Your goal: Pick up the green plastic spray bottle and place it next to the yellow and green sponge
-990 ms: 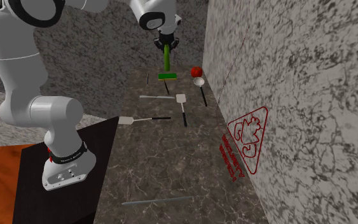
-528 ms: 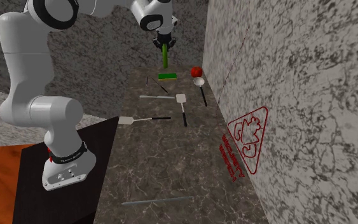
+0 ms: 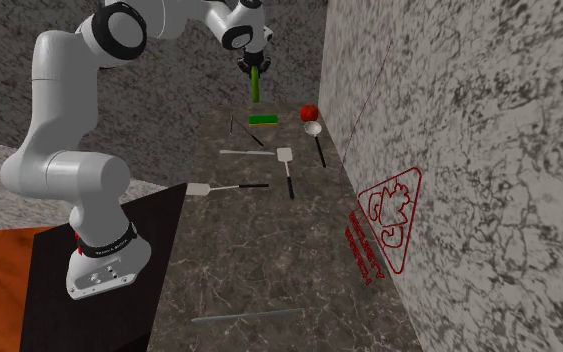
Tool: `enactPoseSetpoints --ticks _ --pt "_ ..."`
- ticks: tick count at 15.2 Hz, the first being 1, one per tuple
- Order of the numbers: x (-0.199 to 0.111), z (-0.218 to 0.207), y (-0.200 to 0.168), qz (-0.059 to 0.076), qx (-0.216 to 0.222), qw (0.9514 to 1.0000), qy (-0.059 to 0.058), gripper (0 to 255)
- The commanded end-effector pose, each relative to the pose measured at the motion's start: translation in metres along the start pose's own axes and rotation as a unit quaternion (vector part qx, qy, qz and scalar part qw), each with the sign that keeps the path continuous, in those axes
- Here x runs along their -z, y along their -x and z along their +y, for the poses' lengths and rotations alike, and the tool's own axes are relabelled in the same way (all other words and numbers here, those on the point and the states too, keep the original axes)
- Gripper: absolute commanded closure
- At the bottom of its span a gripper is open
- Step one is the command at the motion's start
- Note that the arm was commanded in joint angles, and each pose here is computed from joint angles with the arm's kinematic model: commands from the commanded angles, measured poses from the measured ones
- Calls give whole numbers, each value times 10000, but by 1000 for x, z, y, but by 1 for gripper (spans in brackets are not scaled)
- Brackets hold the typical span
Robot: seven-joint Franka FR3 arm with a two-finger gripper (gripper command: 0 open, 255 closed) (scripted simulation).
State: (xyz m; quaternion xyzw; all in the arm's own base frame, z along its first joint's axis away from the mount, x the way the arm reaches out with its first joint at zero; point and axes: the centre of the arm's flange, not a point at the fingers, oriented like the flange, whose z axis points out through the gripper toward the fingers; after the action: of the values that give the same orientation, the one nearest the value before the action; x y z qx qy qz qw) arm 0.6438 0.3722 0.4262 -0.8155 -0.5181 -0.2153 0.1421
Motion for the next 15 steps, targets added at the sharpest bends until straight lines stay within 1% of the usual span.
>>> enactPoseSetpoints --ticks 1,6,7,15 --pt "-19 -4 -20 4 -4 10000 -2 255" --pt "-66 -13 -67 4 -4 10000 -2 255" --pt "-70 -14 -71 4 -4 10000 -2 255" --pt "-107 -13 -50 4 -4 10000 -2 255"
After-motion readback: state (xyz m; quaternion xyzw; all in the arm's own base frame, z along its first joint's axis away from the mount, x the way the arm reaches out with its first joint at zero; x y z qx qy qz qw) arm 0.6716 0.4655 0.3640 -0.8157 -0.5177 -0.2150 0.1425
